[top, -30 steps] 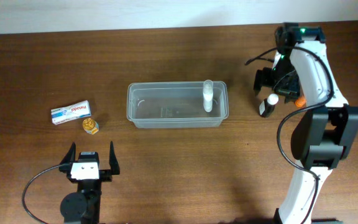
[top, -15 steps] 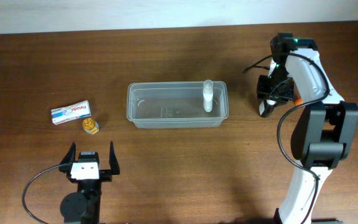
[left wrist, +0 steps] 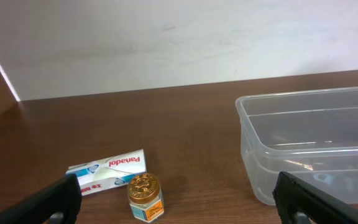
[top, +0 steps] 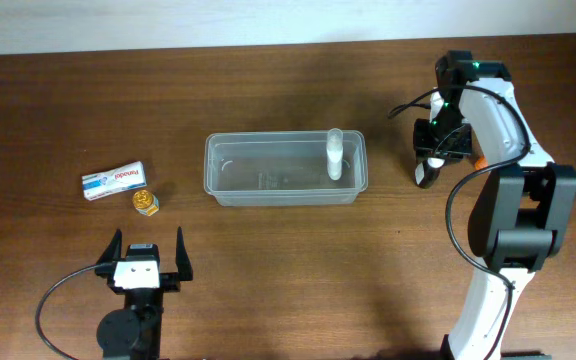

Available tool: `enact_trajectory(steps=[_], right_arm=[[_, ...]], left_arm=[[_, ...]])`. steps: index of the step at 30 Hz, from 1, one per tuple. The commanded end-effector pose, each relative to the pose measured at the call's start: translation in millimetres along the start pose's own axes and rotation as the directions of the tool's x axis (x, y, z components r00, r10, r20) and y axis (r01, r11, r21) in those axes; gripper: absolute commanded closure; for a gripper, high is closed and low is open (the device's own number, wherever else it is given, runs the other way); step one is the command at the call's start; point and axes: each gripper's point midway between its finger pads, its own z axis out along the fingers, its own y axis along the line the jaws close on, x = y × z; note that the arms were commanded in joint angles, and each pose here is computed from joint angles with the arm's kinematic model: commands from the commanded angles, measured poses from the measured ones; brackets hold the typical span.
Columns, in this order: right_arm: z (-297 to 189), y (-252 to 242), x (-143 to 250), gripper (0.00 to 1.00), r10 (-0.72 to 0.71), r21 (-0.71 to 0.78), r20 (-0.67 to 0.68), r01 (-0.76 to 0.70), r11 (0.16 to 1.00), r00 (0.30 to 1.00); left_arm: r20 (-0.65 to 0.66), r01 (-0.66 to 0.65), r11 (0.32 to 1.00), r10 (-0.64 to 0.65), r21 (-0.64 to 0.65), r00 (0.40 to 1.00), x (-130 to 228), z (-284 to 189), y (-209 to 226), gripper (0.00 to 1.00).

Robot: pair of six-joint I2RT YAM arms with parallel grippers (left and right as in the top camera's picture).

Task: Pack container
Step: 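Move the right gripper to the dark brown bottle and grasp it, then lift the brown bottle and carry it over the container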

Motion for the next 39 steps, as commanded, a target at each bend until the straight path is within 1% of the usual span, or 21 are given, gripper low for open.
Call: enact_trajectory(steps=[1,7,8,10,16,23,27,31,37,39], right_arm=[[1,2,4,0.61,-0.055,-0.009,0.000,0.055,0.998,0.999],[15,1,10,0.62,-0.054,-0.009,-0.019,0.053,0.999,0.998],[16,1,10,0.63,-0.054,-0.009,-0.021,0.053,0.999,0.998],[16,1,11,0.69,-0.054,-0.009,-0.022,0.053,0.999,0.998],[16,1,10,0.79,-0.053,-0.009,-0.021,0.053,0.999,0.998],[7,2,9,0.81,-0.054,-0.009,-0.015,0.054,0.999,0.998],[-18,4,4,0.81,-0.054,-0.014,0.004,0.054,0.998,0.999],[-58,12,-3,0.82,-0.055,-0.053,0.046,0.057,0.997,0.997],[-130,46,-7,0.82,-0.063,-0.231,0.150,0.096,0.968,0.987],[-153,64,-5,0.81,-0.091,-0.299,0.196,0.148,0.943,0.976]], left_arm=[[0.001,-0.016,1.000,0.016,0.005,1.000,1,0,-1,0.01],[0.001,-0.016,1.000,0.016,0.005,1.000,1,0,-1,0.01],[0.001,-0.016,1.000,0.016,0.005,1.000,1,0,-1,0.01],[0.001,-0.016,1.000,0.016,0.005,1.000,1,0,-1,0.01],[0.001,-0.016,1.000,0.016,0.005,1.000,1,0,-1,0.01],[0.001,-0.016,1.000,0.016,0.005,1.000,1,0,-1,0.01],[0.001,-0.016,1.000,0.016,0.005,1.000,1,0,-1,0.01],[0.001,-0.016,1.000,0.016,0.005,1.000,1,0,-1,0.01],[0.001,-0.016,1.000,0.016,0.005,1.000,1,0,-1,0.00],[0.001,-0.016,1.000,0.016,0.005,1.000,1,0,-1,0.01]])
